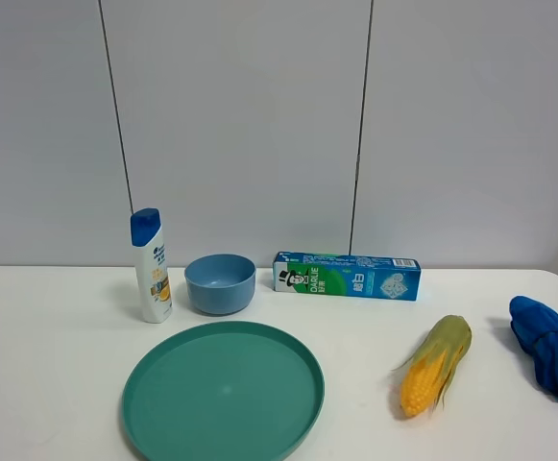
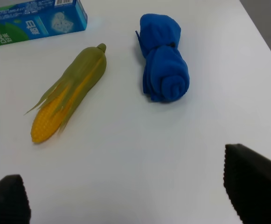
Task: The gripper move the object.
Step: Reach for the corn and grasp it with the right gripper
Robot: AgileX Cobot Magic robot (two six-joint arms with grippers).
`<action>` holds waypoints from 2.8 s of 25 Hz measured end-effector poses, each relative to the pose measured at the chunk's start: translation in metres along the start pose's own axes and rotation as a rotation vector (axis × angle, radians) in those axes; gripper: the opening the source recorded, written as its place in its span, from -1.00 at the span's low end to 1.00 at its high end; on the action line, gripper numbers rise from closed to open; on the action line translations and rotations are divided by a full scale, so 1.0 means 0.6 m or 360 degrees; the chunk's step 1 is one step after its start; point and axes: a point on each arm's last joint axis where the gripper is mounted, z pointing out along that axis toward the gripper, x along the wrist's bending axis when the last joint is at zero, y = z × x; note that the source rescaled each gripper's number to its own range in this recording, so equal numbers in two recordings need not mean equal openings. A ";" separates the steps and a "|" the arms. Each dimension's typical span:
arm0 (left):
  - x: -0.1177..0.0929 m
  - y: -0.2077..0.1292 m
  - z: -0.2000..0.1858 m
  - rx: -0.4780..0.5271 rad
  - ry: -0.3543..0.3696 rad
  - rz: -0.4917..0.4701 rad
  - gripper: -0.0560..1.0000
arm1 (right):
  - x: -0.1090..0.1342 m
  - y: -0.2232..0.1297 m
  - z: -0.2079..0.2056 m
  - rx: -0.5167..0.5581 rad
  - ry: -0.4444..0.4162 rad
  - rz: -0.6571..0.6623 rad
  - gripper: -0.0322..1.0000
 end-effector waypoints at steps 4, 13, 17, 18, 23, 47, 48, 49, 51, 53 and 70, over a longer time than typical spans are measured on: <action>0.000 0.000 0.000 0.0000 0.0000 0.0000 1.00 | 0.000 0.000 0.000 0.0000 0.0000 0.0000 0.52; 0.000 0.000 0.000 0.0000 0.0000 0.0000 1.00 | 0.000 0.000 0.000 0.0000 0.0000 0.0000 0.52; 0.000 0.000 0.000 0.0000 0.0000 0.0000 1.00 | 0.000 0.000 0.000 0.0000 0.0000 0.0000 0.52; 0.000 0.000 0.000 0.0000 0.0000 0.0000 1.00 | 0.000 0.000 0.000 0.0000 0.0000 0.0000 0.52; 0.000 0.000 0.000 0.0000 0.0000 0.0000 1.00 | 0.000 0.000 0.000 0.0000 0.0000 0.0000 0.52; 0.000 0.000 0.000 0.0000 0.0000 0.0000 1.00 | 0.033 0.262 0.145 0.0489 -0.0011 -0.0026 0.85; 0.000 0.000 0.000 0.0000 0.0000 0.0000 1.00 | 0.034 0.264 0.168 0.0549 -0.0026 0.0024 0.85; 0.000 0.000 0.000 0.0000 0.0000 0.0000 1.00 | 0.034 0.262 0.198 0.0630 -0.0047 0.0080 0.85; 0.000 0.000 0.000 0.0000 0.0000 0.0000 1.00 | 0.035 0.252 0.255 0.0783 -0.0084 0.0164 0.85; 0.000 0.000 0.000 0.0000 0.0000 0.0000 1.00 | 0.047 0.238 0.313 0.0901 -0.0090 0.0198 0.85; 0.000 0.000 0.000 0.0001 0.0000 0.0000 1.00 | 0.139 0.127 0.611 0.1352 -0.0179 0.0289 0.85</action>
